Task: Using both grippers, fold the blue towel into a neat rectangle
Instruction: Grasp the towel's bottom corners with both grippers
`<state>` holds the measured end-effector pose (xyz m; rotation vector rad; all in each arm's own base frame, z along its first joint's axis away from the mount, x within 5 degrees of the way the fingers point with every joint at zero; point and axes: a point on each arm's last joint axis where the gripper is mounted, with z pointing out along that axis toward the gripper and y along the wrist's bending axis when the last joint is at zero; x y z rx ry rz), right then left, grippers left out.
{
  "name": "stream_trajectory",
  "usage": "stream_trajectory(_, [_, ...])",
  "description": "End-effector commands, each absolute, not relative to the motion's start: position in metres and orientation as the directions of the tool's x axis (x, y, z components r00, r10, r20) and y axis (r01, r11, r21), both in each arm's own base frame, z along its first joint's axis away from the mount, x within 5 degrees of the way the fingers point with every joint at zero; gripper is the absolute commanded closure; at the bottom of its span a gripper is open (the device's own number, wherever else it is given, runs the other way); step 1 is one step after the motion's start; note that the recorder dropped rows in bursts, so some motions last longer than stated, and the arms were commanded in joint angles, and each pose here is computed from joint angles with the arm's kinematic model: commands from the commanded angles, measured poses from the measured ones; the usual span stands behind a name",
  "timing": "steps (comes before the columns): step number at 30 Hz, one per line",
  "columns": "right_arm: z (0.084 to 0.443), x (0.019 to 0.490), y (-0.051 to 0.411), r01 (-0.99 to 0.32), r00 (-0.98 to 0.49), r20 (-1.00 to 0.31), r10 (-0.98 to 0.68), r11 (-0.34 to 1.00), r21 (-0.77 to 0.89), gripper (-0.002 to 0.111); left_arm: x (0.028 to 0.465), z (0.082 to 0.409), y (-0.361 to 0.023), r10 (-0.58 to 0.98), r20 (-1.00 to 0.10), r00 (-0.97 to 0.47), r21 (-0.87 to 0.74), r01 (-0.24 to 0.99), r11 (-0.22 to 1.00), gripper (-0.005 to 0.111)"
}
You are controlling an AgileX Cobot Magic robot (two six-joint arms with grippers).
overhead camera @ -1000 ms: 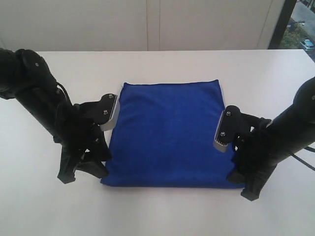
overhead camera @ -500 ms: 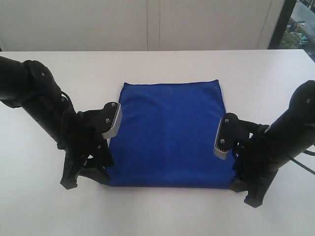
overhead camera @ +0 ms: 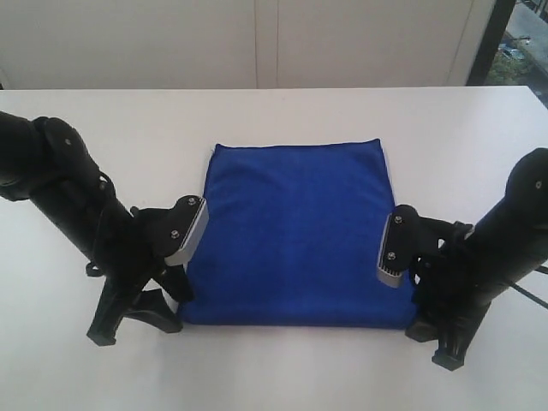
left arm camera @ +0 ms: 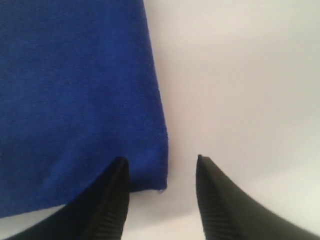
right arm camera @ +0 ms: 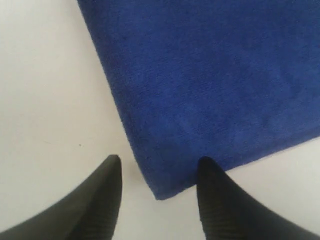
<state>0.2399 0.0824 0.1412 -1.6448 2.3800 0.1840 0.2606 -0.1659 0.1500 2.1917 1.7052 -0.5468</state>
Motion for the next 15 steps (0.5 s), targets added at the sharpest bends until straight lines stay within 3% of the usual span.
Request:
stream_trajectory(1, [0.1349,0.24,0.0825,-0.929,-0.353,-0.261,-0.899,0.37,-0.019,0.063,0.2577,0.1461,-0.1682,0.836,-0.503,0.22,0.017,0.969,-0.245,0.058])
stream_trajectory(5, [0.1334,0.2406,0.0825,-0.929,-0.352,-0.259,-0.899,0.37,-0.02,0.071,0.2582,0.146,-0.1682,0.836,-0.501,0.225,0.024,0.969,-0.246,0.063])
stream_trajectory(8, [0.1334,0.2406,0.0825,-0.929,-0.352,-0.259,-0.899,0.37,-0.02,0.084,0.2572,0.145,-0.1676,0.837,-0.499,0.225,0.02,0.969,-0.248,0.079])
stream_trajectory(13, [0.1334,0.2404,0.0825,-0.929,-0.352,-0.258,-0.9,0.369,-0.017,0.097,0.2535,0.1402,-0.1651,0.845,-0.49,0.215,0.011,0.971,-0.241,0.106])
stream_trajectory(15, [0.1334,0.2404,0.0825,-0.929,-0.352,-0.258,-0.9,0.369,-0.017,0.101,0.2537,0.1395,-0.1647,0.847,-0.487,0.214,0.016,0.971,-0.237,0.107])
